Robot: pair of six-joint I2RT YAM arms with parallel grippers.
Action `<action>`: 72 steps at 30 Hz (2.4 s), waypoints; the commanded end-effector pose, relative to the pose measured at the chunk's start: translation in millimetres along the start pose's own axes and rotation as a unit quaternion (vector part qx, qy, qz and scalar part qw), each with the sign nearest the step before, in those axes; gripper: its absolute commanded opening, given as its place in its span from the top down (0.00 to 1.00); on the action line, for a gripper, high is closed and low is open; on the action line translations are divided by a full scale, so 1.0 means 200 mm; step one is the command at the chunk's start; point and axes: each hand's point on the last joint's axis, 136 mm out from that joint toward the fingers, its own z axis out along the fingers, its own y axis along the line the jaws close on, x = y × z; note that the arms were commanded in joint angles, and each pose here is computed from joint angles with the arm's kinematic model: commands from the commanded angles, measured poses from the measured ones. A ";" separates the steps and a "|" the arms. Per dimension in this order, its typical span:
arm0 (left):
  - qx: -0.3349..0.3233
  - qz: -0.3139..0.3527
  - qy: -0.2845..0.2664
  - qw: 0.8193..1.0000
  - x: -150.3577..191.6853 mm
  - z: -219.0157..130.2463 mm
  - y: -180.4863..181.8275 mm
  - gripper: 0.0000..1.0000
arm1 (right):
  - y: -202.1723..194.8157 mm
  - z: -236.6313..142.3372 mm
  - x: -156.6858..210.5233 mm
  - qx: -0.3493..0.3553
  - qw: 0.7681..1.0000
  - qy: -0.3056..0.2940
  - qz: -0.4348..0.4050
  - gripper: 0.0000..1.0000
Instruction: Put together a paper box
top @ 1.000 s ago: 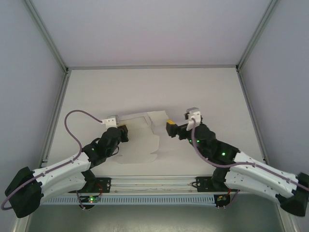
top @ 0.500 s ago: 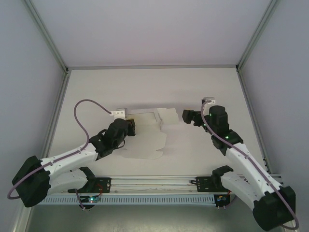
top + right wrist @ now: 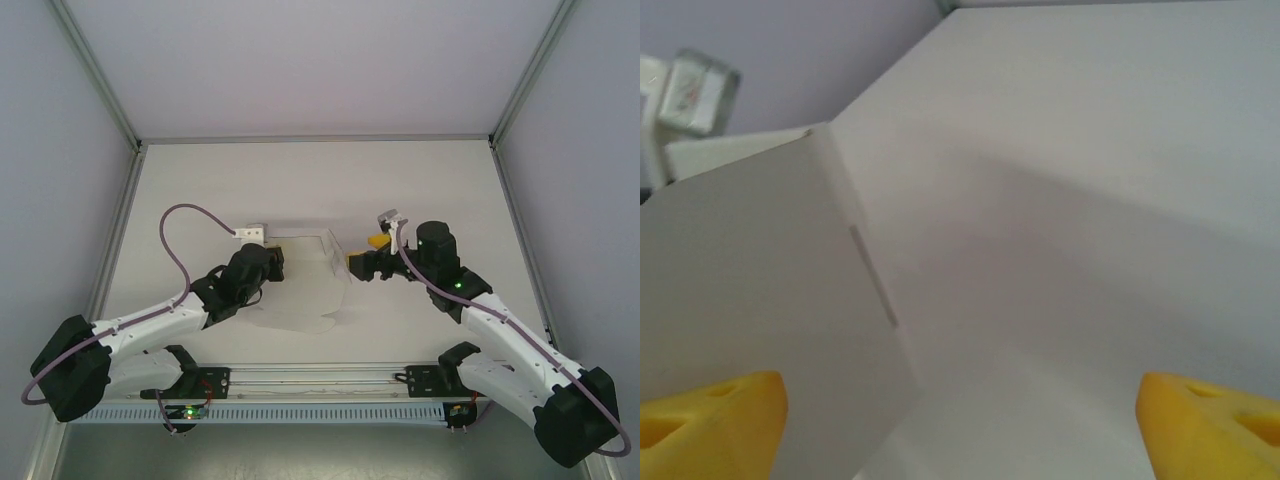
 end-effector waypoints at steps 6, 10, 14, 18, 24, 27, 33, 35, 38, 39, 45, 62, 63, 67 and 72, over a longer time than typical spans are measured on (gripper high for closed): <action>0.013 -0.001 -0.011 1.000 -0.02 -0.04 -0.03 1.00 | 0.20 0.06 0.04 -0.090 0.993 0.027 -0.077 0.12; 0.009 0.006 -0.002 1.000 -0.01 -0.02 -0.03 1.00 | 0.26 0.10 0.02 -0.106 0.988 0.031 -0.103 0.13; 0.015 0.012 0.005 1.000 0.00 -0.01 -0.04 1.00 | 0.26 0.13 0.00 -0.103 0.988 0.033 -0.111 0.13; 0.018 0.014 0.009 1.000 0.01 0.00 -0.05 1.00 | 0.27 0.17 0.00 -0.103 0.987 0.041 -0.114 0.12; -0.004 0.020 0.012 1.000 0.02 0.02 -0.01 1.00 | 0.30 0.18 -0.01 -0.102 0.989 0.046 -0.100 0.12; -0.009 0.022 0.012 1.000 0.02 0.03 -0.01 1.00 | 0.30 0.16 -0.03 -0.098 0.990 0.041 -0.093 0.12; 0.027 0.023 0.008 0.999 0.02 0.02 -0.07 1.00 | 0.29 0.18 -0.01 -0.093 0.991 0.052 -0.086 0.12; 0.033 0.025 0.008 0.999 0.01 0.01 -0.08 1.00 | 0.29 0.19 -0.01 -0.099 0.990 0.057 -0.085 0.12; 0.028 0.026 0.009 0.999 0.01 0.02 -0.07 1.00 | 0.30 0.22 -0.01 -0.101 0.990 0.058 -0.082 0.12; 0.028 0.026 0.010 0.999 0.01 0.02 -0.07 1.00 | 0.30 0.23 -0.02 -0.100 0.990 0.056 -0.080 0.13; 0.025 0.024 0.013 0.999 0.01 0.03 -0.08 1.00 | 0.25 0.29 -0.02 -0.045 0.994 0.056 -0.079 0.15; 0.001 0.020 0.008 1.000 -0.03 0.01 -0.06 1.00 | 0.04 0.29 -0.04 0.166 0.982 0.042 -0.080 0.20; -0.011 0.019 0.008 1.000 -0.03 0.01 -0.03 1.00 | 0.06 0.27 -0.05 0.159 0.983 0.037 -0.080 0.19; -0.036 0.016 0.004 0.999 -0.02 0.02 0.02 1.00 | 0.16 0.20 -0.06 0.104 0.991 0.018 -0.081 0.13; -0.042 0.016 0.008 0.999 -0.01 0.02 0.03 1.00 | 0.32 0.17 -0.04 0.009 0.997 0.011 -0.080 0.12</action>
